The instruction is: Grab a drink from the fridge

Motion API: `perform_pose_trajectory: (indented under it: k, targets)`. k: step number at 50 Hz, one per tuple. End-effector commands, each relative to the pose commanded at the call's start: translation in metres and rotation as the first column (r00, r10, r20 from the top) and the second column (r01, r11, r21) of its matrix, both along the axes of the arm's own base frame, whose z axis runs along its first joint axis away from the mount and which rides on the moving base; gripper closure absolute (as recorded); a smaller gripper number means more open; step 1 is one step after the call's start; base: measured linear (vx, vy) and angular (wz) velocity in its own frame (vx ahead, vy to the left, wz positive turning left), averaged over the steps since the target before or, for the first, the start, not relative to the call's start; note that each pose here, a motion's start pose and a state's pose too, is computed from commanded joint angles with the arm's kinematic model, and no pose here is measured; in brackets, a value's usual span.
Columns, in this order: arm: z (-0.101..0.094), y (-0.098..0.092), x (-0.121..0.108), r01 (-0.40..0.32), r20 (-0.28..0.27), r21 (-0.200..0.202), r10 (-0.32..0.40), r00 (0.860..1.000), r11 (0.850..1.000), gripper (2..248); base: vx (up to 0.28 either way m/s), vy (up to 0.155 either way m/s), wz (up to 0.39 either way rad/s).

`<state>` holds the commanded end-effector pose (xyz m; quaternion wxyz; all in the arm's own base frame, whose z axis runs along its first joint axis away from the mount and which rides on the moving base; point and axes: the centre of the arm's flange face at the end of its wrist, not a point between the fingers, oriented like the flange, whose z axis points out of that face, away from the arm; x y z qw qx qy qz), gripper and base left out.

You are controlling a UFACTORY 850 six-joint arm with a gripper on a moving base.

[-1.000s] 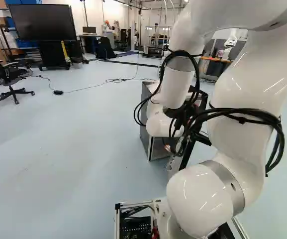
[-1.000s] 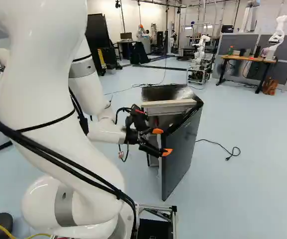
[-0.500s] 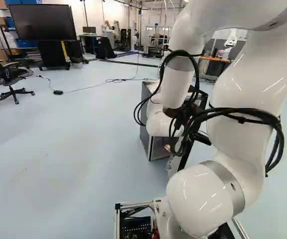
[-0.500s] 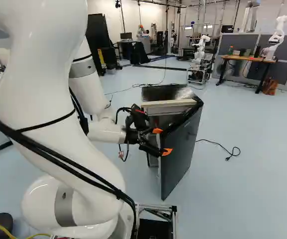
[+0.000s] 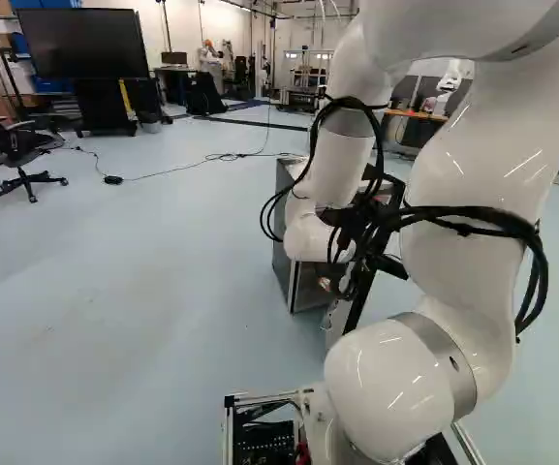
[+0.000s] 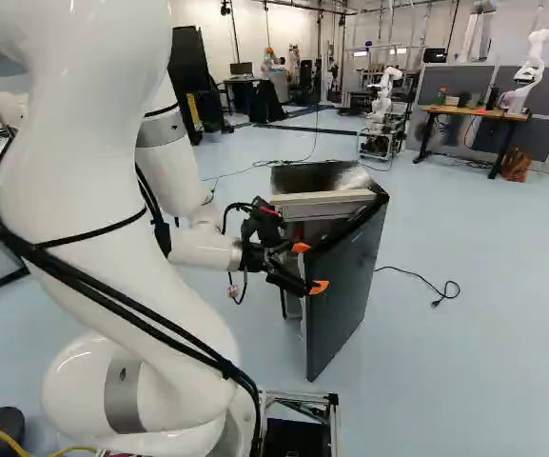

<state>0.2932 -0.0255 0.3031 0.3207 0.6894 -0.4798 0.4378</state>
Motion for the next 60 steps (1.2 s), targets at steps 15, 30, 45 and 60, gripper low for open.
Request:
perform_pose_trajectory:
  k: [15, 30, 45, 60]
  targets:
    - [0.0, 0.0, 0.007, 0.004, 0.006, -0.001, -0.004, 1.0, 1.0, 3, 0.0, 0.0, 0.0]
    - [0.002, -0.003, 0.014, 0.019, 0.016, -0.015, -0.019, 1.0, 1.0, 3, 0.0, 0.0, 0.0]
    - [0.002, -0.014, 0.024, 0.06, 0.025, -0.016, -0.06, 0.998, 0.998, 3, 0.0, 0.0, 0.0]
    - [0.002, -0.039, 0.039, 0.141, 0.041, -0.013, -0.141, 0.989, 0.99, 3, 0.0, 0.0, 0.0]
